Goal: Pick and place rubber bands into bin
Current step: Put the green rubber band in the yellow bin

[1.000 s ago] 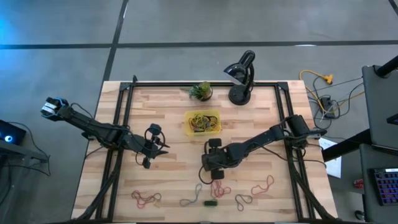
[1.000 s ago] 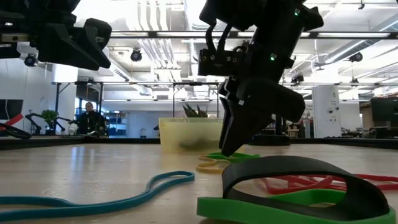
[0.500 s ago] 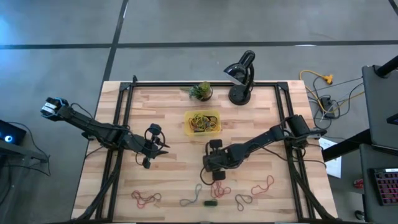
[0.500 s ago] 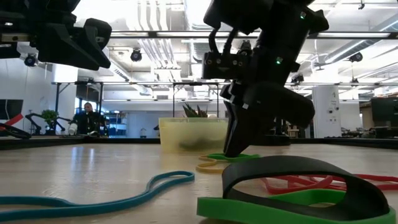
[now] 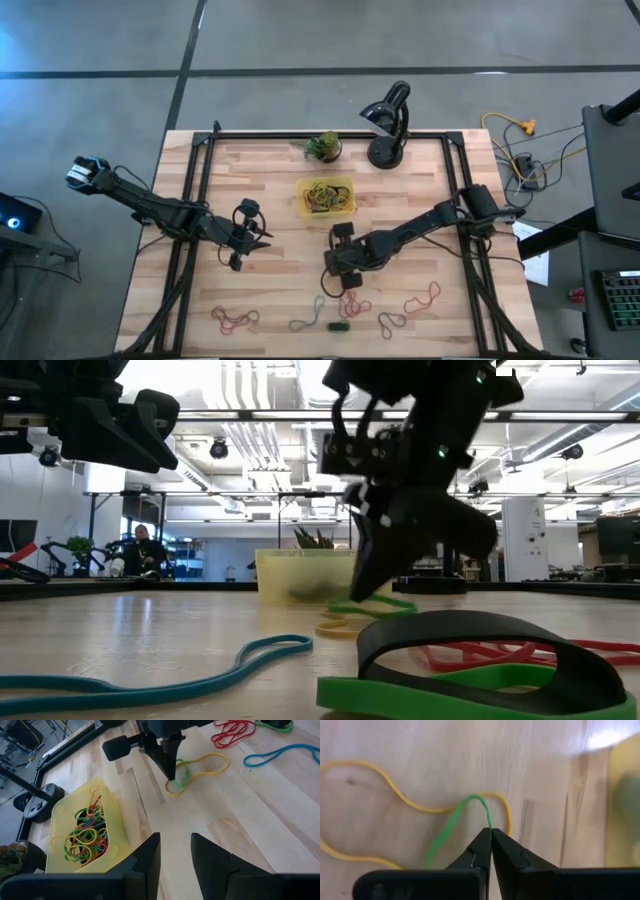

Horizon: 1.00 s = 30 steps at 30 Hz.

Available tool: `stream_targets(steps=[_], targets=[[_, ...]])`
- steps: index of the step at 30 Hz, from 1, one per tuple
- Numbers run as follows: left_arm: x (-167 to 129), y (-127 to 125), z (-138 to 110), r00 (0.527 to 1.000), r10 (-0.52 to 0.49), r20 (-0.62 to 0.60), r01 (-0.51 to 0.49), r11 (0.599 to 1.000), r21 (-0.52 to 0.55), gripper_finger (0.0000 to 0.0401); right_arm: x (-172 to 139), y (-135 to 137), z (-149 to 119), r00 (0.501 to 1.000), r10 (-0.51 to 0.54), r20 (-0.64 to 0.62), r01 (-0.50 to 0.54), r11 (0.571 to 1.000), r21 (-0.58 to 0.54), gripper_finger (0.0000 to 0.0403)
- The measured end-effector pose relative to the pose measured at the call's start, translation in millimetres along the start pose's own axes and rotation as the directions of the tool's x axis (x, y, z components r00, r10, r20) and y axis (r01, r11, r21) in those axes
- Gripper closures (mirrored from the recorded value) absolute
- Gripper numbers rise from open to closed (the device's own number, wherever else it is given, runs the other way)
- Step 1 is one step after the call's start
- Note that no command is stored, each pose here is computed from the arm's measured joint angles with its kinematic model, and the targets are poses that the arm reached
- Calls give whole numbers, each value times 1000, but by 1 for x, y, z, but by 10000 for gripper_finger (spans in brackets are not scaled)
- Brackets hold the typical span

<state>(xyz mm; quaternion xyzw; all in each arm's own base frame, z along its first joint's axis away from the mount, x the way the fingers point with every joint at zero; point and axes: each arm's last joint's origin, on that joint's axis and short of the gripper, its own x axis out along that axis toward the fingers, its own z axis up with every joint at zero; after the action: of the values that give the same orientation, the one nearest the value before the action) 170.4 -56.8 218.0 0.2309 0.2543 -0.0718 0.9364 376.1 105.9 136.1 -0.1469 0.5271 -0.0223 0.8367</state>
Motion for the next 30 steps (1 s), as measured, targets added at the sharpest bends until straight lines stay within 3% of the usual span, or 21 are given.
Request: stream_targets(steps=[11,19,26,30], targets=[[0,0,0,1000,0,0,0,1000,0,309,-21,-2,22,1000,-6,25,8,996,-93,394],[0,0,1,1000,3,8,-3,1000,1,309,-51,-17,34,976,-207,68,214,967,-136,394],[0,1,2,1000,6,16,-6,1000,5,309,-73,-49,37,896,-433,96,441,893,-92,394],[0,1,2,1000,7,20,-7,1000,12,309,-69,-74,37,862,-504,60,507,859,-63,394]])
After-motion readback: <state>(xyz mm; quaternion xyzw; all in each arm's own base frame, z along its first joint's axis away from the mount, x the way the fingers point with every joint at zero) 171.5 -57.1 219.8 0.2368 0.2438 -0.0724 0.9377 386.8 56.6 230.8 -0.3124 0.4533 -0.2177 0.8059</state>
